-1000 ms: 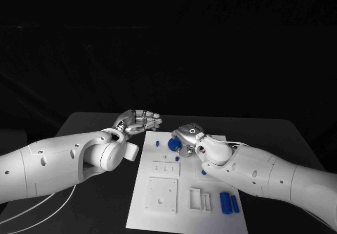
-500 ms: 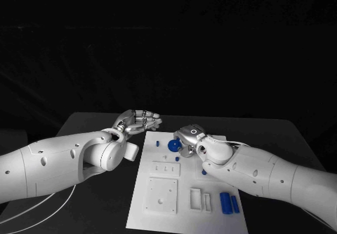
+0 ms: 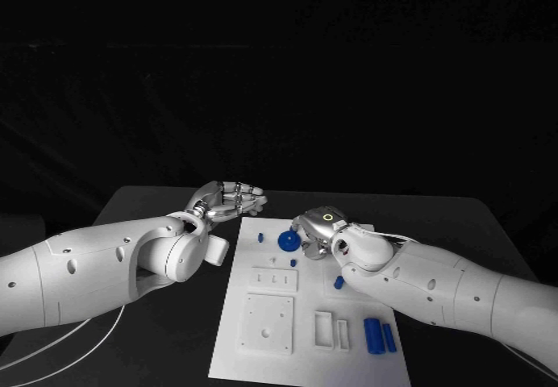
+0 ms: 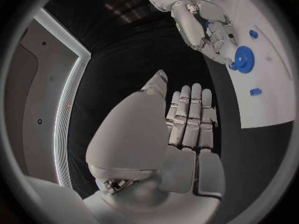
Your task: Assemble the parts on the task board
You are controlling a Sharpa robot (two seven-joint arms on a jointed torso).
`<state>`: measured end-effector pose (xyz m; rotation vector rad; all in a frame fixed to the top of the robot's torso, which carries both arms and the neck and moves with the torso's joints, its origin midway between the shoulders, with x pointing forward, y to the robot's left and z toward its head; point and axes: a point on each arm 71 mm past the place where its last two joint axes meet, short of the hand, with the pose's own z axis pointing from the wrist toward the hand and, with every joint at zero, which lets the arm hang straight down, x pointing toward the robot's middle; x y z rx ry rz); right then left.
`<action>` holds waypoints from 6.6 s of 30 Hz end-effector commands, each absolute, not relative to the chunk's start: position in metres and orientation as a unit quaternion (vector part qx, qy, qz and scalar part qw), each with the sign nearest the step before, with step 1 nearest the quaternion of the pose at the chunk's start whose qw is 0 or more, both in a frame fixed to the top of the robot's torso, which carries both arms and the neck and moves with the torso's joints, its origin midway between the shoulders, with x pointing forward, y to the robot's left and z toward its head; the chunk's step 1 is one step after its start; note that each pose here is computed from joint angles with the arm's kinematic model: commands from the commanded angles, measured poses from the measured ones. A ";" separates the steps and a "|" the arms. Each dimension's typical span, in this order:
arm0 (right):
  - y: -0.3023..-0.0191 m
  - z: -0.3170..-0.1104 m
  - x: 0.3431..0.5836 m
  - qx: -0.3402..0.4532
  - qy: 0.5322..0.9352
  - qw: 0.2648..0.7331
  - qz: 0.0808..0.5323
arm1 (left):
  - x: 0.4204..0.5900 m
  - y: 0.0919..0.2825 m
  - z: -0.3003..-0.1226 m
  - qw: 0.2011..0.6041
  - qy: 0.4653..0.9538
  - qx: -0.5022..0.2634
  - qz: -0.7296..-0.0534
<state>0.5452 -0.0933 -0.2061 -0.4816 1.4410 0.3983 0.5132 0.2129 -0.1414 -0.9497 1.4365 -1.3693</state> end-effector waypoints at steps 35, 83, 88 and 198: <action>-0.282 -0.181 0.555 0.006 0.683 0.676 0.276 | 0.519 0.227 -0.140 0.460 0.576 -0.381 -0.557; -0.255 -0.234 0.575 0.029 0.738 0.626 0.252 | 0.520 0.223 -0.140 0.456 0.579 -0.379 -0.560; -0.249 -0.236 0.576 0.027 0.739 0.623 0.254 | 0.520 0.222 -0.140 0.455 0.579 -0.379 -0.560; -0.173 -0.185 0.552 -0.038 0.714 0.670 0.202 | 0.526 0.205 -0.154 0.428 0.671 -0.345 -0.497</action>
